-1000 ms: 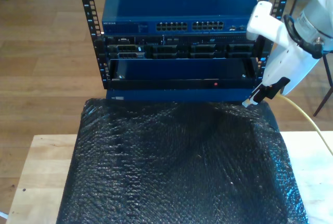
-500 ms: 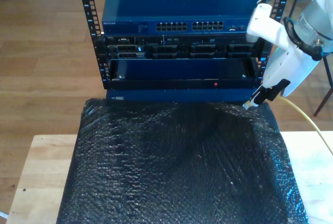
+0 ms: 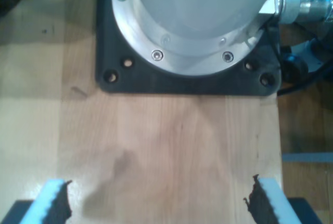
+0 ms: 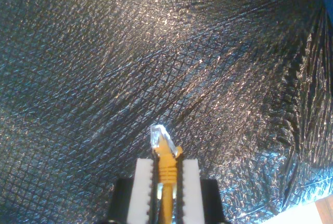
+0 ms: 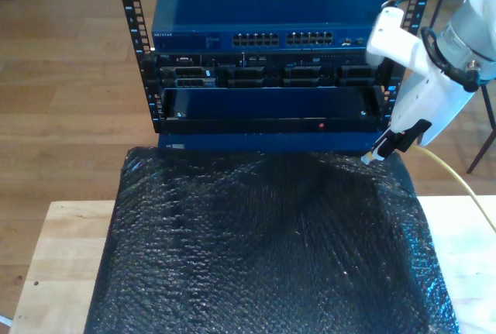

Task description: Grab the cable and plug it in

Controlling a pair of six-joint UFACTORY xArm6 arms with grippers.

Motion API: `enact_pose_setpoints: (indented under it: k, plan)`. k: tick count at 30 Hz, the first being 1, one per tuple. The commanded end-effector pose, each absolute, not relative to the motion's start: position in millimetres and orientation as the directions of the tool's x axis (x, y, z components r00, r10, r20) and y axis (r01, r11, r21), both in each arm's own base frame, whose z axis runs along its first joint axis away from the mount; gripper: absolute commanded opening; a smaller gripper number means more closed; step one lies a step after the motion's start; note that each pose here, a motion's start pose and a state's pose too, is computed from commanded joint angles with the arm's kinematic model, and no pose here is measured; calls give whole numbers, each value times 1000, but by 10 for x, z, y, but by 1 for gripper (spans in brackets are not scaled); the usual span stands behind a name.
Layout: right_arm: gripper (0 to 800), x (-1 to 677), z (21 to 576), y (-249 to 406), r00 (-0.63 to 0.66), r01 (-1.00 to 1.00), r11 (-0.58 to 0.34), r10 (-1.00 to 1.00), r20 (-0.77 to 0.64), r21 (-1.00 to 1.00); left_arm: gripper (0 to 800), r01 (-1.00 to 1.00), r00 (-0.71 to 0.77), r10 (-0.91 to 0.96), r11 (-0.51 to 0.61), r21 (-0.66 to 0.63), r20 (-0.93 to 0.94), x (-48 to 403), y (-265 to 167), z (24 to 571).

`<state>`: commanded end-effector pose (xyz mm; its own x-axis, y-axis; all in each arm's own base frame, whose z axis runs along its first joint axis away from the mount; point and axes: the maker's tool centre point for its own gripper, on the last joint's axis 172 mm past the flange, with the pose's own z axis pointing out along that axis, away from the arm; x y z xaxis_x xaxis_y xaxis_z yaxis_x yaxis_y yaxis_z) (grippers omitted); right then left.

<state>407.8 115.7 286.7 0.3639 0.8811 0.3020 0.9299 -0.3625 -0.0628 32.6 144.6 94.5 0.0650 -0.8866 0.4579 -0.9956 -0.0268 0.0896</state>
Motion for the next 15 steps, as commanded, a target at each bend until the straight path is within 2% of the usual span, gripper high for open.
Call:
enact_pose_setpoints:
  k: [15]
  plan:
    - [0, 4073, 2860, 1156, 364, 930, -363, 881, 301, -64, 798, -994, 103, -914, -82, 71, 393, 288, 1475, 818]
